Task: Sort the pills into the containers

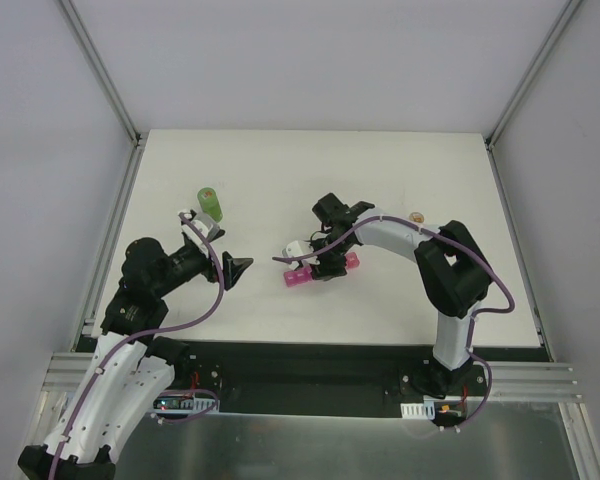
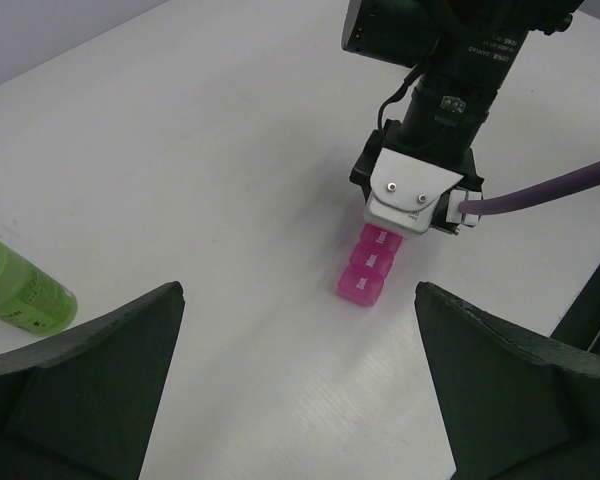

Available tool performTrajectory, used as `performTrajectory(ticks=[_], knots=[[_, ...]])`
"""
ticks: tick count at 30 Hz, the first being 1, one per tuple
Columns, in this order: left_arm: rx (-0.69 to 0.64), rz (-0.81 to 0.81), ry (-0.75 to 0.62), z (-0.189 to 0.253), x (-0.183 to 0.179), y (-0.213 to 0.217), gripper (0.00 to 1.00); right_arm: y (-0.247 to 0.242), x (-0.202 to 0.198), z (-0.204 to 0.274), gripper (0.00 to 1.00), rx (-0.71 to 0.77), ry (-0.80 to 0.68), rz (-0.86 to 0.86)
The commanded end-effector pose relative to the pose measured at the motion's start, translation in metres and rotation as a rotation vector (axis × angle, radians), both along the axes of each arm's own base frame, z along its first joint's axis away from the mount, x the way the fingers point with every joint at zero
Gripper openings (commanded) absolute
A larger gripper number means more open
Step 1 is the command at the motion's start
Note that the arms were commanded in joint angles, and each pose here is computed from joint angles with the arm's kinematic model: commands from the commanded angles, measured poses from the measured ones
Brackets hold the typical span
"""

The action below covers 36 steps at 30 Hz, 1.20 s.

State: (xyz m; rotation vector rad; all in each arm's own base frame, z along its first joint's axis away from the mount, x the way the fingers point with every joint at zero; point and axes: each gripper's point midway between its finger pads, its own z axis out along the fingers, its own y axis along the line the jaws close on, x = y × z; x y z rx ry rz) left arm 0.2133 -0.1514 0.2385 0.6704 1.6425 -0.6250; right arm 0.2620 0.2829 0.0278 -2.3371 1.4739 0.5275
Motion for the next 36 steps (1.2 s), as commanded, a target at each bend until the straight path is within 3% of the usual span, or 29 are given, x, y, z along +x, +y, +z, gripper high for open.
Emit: performTrajectory(ticks=[1, 16, 22, 36], knots=[[-0.003, -0.045, -0.058, 0.009, -0.003, -0.006, 0.99, 0.001, -0.005, -0.002, 0.56, -0.002, 0.021, 0.014], [-0.005, -0.123, -0.084, 0.007, -0.013, -0.015, 0.99, 0.002, -0.01, 0.008, 0.37, 0.018, 0.069, 0.008], [-0.005, -0.327, -0.115, -0.013, -0.034, -0.037, 0.99, 0.003, -0.011, 0.025, 0.35, 0.057, 0.11, -0.006], [0.09, -0.417, -0.118, -0.06, -0.044, -0.061, 0.98, 0.007, -0.006, 0.039, 0.34, 0.103, 0.114, -0.035]])
